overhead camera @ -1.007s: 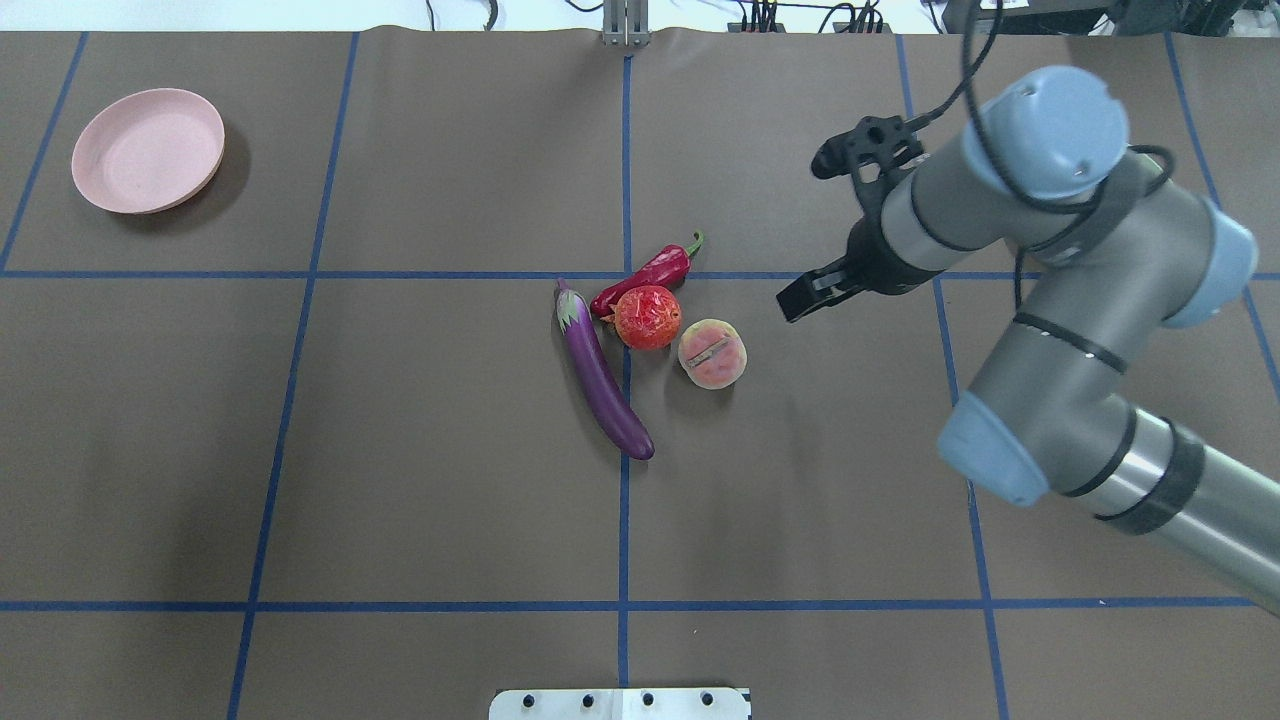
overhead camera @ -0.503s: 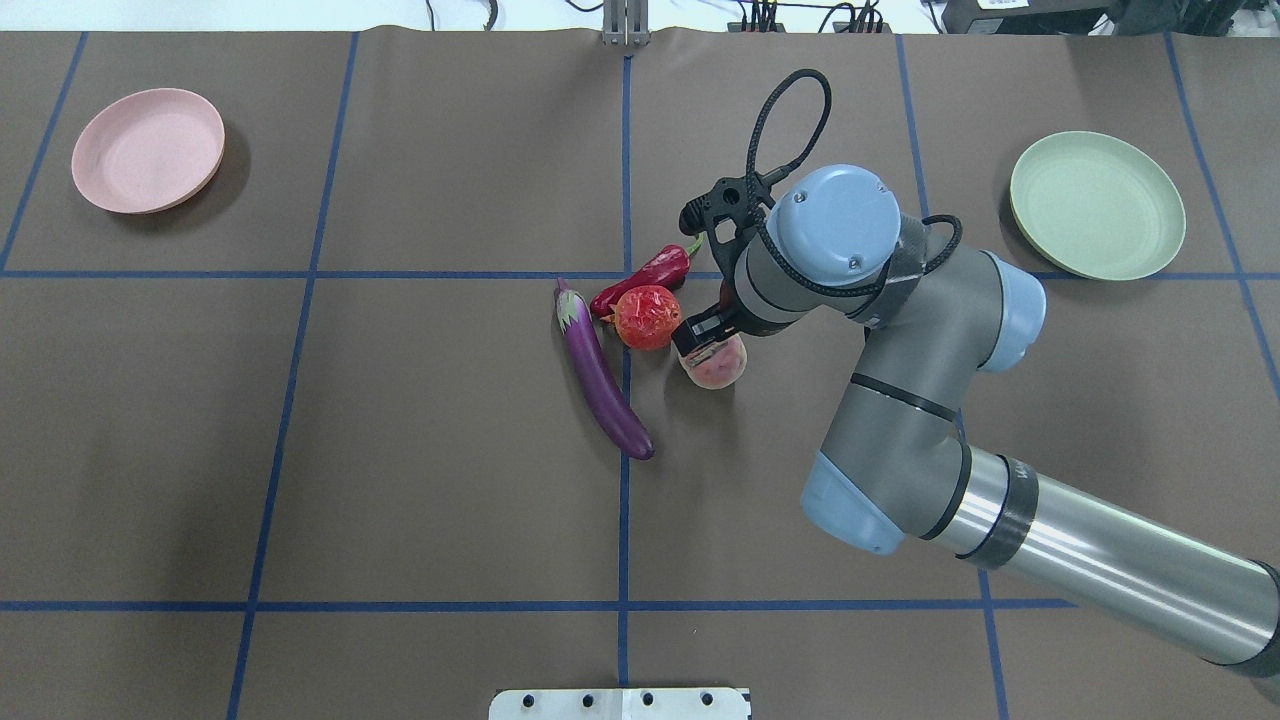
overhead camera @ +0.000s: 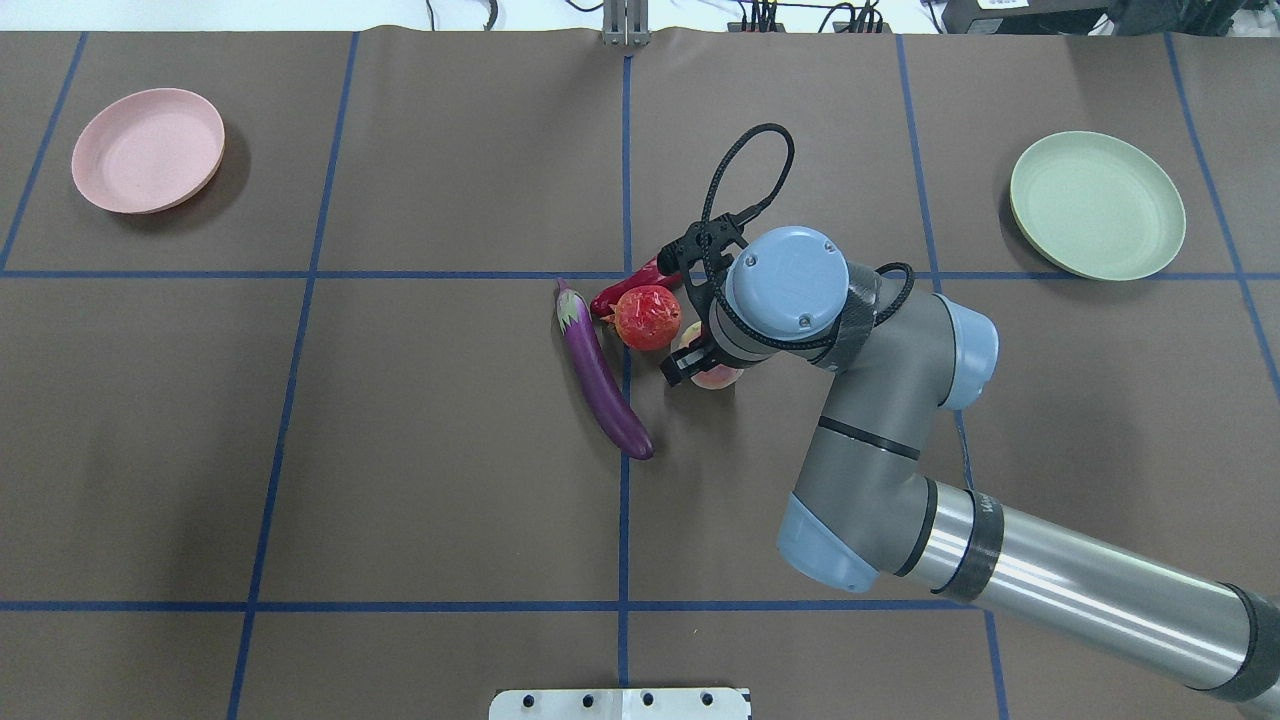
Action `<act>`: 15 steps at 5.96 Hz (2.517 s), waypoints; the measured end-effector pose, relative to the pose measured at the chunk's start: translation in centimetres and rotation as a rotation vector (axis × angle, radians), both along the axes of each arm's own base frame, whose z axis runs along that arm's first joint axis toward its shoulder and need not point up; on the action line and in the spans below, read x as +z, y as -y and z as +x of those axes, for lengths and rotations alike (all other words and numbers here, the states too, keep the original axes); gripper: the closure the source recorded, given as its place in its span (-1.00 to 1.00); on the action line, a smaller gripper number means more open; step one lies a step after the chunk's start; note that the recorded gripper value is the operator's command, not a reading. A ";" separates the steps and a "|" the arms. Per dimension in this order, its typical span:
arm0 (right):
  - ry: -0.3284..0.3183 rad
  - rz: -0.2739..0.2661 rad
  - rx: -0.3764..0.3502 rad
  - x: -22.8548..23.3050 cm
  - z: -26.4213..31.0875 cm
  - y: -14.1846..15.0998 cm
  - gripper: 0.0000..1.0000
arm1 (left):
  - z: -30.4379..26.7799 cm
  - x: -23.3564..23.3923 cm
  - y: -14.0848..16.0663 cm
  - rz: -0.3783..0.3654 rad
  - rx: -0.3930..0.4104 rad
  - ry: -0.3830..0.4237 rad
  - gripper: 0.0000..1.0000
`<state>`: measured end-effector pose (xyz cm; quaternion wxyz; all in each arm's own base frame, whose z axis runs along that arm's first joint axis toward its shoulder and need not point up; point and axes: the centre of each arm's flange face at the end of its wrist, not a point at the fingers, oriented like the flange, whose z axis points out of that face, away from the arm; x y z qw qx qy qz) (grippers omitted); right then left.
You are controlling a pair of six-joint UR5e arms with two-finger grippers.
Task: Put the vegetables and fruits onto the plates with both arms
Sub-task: 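Reach the right gripper down and grasp the peach, then carry the peach with the right gripper onto the green plate and release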
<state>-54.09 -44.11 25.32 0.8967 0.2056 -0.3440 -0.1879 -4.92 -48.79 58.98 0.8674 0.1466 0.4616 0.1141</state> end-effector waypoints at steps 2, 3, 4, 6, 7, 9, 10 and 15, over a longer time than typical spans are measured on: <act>-0.030 0.002 0.003 1.1 -1.4 -0.2 -0.83 | 0.0 0.0 0.0 -0.001 0.000 0.000 -1.00; -0.042 0.003 0.005 1.5 -1.7 -0.2 0.21 | 0.0 0.0 0.0 -0.001 0.001 0.000 -1.00; -0.043 0.005 0.007 1.4 -1.9 -0.1 0.99 | 0.1 0.0 0.0 -0.002 0.001 0.000 -1.00; -0.003 -0.009 0.040 -0.4 -1.1 0.6 1.00 | 0.0 0.0 0.0 -0.001 0.001 -0.001 -1.00; 0.020 -0.032 0.055 -0.7 1.0 2.5 1.00 | 0.0 0.0 0.0 0.000 0.000 -0.001 -1.00; 0.014 -0.034 0.005 2.3 11.2 10.6 1.00 | 0.0 -0.1 0.0 0.001 0.001 -0.001 -1.00; -0.014 -0.006 -0.057 6.2 19.0 15.3 1.00 | 0.1 -0.1 0.0 0.003 0.002 -0.001 -1.00; -0.050 -0.005 -0.213 31.7 35.9 25.1 -0.97 | 0.0 -0.5 0.0 0.013 0.002 -0.001 -1.00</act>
